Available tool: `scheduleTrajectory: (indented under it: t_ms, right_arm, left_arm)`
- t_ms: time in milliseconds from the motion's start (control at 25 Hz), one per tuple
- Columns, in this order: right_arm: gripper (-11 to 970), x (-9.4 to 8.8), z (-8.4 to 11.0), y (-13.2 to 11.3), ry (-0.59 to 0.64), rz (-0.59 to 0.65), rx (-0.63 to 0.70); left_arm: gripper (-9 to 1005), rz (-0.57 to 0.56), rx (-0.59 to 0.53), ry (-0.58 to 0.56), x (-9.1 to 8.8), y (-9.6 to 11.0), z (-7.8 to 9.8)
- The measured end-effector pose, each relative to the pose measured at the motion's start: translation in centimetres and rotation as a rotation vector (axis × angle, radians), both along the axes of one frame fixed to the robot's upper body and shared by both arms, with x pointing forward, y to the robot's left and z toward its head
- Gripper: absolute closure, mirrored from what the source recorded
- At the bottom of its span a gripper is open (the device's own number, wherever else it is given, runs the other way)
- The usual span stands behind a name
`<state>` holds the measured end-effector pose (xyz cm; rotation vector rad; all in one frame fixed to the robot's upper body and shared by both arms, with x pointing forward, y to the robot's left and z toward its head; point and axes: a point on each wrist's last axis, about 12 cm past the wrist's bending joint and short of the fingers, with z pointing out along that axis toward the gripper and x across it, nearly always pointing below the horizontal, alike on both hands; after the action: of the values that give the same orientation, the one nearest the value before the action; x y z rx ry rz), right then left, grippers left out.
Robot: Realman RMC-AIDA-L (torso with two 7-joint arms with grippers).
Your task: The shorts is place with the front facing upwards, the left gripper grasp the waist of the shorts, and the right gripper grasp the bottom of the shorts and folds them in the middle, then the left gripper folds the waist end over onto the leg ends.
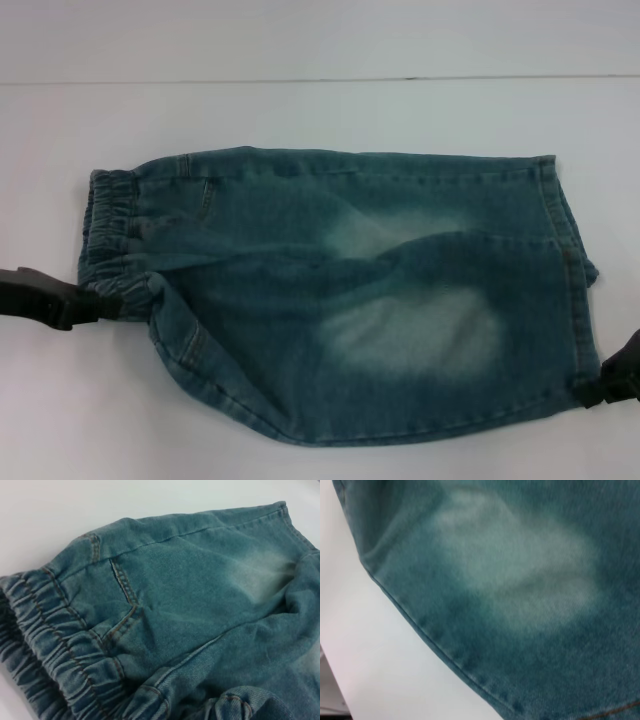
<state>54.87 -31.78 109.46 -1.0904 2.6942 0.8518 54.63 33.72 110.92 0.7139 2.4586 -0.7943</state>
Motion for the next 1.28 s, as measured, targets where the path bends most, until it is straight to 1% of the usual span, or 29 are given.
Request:
scheduleTrajectory:
  t_ms: [160, 280, 360, 400, 480, 520, 600, 760, 880, 960, 1000, 1120, 1280]
  right_arm:
    - [911, 0.2, 0.7, -0.9, -0.043, -0.042, 0.060]
    - [909, 0.7, 1.9, -1.7, -0.119, -0.104, 0.152]
    - [908, 1.1, 2.7, -2.2, -0.183, -0.151, 0.224]
    - [907, 1.2, 3.0, -2.4, -0.212, -0.175, 0.256]
    - [906, 1.7, 3.2, -2.6, -0.266, -0.224, 0.299]
    - [906, 1.8, 3.2, -2.7, -0.287, -0.247, 0.316]
    - [904, 2.4, 2.8, -2.7, -0.339, -0.305, 0.343]
    - [902, 3.3, 1.5, -2.3, -0.423, -0.439, 0.401]
    - [900, 3.7, 0.3, -1.8, -0.462, -0.509, 0.409]
    - [899, 4.3, -0.6, -1.2, -0.492, -0.563, 0.377]
    - [899, 4.3, -0.6, -1.2, -0.492, -0.563, 0.377]
    - [897, 5.0, -1.5, -0.7, -0.536, -0.624, 0.319]
    - [895, 5.6, -2.3, -0.3, -0.570, -0.662, 0.264]
  left_arm:
    - [956, 0.020, -0.005, 0.010, 0.4, 0.1, 0.5]
    - [956, 0.064, -0.011, 0.021, 1.0, 0.3, 1.3]
    - [956, 0.122, -0.031, 0.009, 1.8, 0.6, 2.4]
    - [957, 0.122, -0.031, 0.009, 1.8, 0.6, 2.4]
    - [957, 0.176, -0.048, -0.007, 2.4, 1.0, 3.1]
    - [957, 0.176, -0.048, -0.007, 2.4, 1.0, 3.1]
    - [957, 0.295, -0.053, -0.026, 3.6, 1.6, 3.6]
    - [957, 0.370, -0.067, -0.040, 4.2, 1.8, 3.5]
    - [957, 0.416, -0.079, -0.047, 4.5, 1.5, 3.0]
    - [958, 0.436, -0.082, -0.049, 4.9, 1.2, 2.6]
    - [958, 0.445, -0.080, -0.053, 5.1, 1.1, 2.4]
    - [958, 0.472, -0.073, -0.074, 5.7, 0.7, 2.0]
    - [951, 0.513, -0.068, -0.108, 6.2, 0.5, 1.8]
